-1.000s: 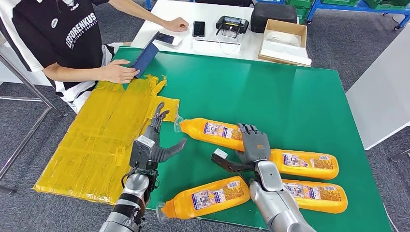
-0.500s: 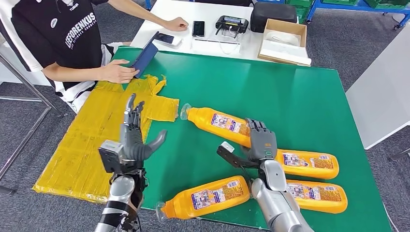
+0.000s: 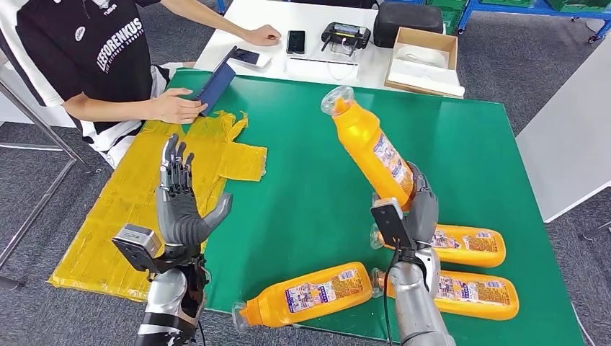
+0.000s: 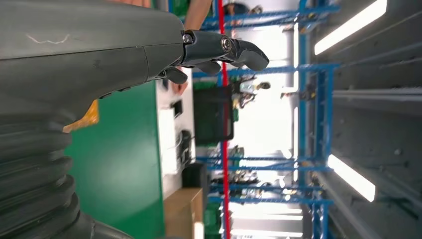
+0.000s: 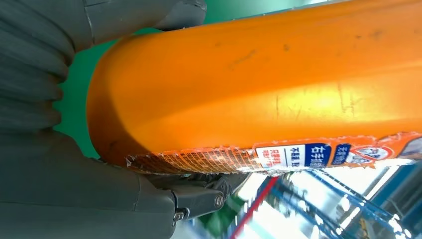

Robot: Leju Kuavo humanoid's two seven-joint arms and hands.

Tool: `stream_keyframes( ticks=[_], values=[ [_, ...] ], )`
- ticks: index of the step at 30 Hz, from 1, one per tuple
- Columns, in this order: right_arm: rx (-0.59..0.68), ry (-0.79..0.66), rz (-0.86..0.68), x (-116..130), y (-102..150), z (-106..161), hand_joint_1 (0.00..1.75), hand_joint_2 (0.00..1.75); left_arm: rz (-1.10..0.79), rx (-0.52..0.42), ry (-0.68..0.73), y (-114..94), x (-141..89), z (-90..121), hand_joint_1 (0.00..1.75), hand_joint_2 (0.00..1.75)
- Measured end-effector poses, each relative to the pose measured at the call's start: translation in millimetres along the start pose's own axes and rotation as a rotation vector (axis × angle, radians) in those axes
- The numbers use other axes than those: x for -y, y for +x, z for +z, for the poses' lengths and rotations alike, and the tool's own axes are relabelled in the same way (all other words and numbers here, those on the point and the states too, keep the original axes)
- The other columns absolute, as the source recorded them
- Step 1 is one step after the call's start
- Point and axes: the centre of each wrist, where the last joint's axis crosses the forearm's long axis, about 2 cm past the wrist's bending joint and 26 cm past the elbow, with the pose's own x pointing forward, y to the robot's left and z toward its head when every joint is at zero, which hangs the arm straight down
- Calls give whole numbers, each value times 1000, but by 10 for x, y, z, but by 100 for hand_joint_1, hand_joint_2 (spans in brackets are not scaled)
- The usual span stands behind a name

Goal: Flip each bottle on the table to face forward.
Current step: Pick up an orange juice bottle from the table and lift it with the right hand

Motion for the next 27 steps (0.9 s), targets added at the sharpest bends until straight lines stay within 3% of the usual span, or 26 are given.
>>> stream_keyframes(
  ticks=[4,8,19,27],
  values=[
    [19,61,-257,3,63,71,175,175,7,-44,-47,-82,50,72,0,175],
    [73,107,-353,-27,151,151,175,175,18,-89,-87,-164,107,149,0,175],
    [137,220,-362,-245,384,334,175,175,45,-163,-159,-291,173,281,0,175],
    [140,282,-326,-389,410,424,175,175,69,-203,-238,-359,248,344,0,175]
  ],
)
